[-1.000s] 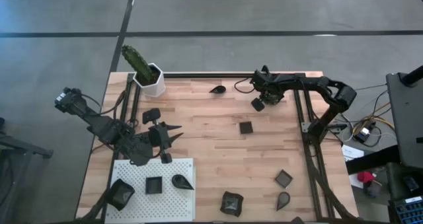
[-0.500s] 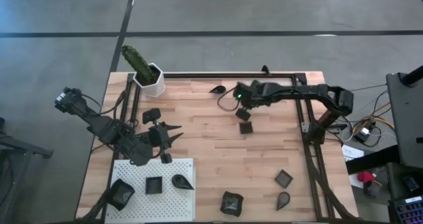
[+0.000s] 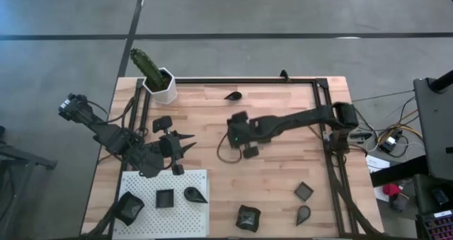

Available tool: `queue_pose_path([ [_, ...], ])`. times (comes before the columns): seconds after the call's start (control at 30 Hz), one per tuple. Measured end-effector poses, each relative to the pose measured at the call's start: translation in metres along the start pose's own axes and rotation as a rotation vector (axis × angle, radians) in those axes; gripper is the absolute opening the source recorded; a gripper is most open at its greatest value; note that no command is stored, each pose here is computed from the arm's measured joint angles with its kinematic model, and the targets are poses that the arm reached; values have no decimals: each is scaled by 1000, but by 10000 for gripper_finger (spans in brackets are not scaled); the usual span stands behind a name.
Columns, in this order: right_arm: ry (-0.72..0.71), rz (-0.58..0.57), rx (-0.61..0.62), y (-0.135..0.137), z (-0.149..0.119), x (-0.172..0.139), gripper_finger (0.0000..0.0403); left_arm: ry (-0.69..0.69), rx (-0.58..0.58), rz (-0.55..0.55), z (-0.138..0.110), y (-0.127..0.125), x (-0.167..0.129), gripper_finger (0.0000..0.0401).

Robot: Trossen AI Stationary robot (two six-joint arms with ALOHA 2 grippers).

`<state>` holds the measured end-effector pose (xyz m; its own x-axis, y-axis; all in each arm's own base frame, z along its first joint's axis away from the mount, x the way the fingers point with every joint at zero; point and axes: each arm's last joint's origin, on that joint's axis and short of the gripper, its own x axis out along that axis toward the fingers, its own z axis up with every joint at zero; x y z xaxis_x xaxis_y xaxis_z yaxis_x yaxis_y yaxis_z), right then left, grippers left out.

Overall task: Pick & Place Mini shaped plates
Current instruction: Stack the distorted square plate on top of the other distorted square plate on the shelf

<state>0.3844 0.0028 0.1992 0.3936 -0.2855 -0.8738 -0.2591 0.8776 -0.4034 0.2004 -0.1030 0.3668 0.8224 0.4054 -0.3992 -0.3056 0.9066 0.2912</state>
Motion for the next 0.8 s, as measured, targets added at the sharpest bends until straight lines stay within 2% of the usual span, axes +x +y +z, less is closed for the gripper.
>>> queue_pose_path([
  [0.13, 4, 53, -147, 23, 14, 15, 8, 1, 0, -2, 0, 0, 0, 99],
  [0.3, 21, 83, -245, 43, 26, 35, 8, 2, 0, -6, 0, 0, 0, 99],
  [0.5, 27, 91, -280, 51, 32, 46, 8, 3, 1, -6, 0, 0, 0, 99],
  [0.8, 27, 96, -285, 51, 32, 47, 8, 4, 2, -6, 0, 0, 0, 99],
])
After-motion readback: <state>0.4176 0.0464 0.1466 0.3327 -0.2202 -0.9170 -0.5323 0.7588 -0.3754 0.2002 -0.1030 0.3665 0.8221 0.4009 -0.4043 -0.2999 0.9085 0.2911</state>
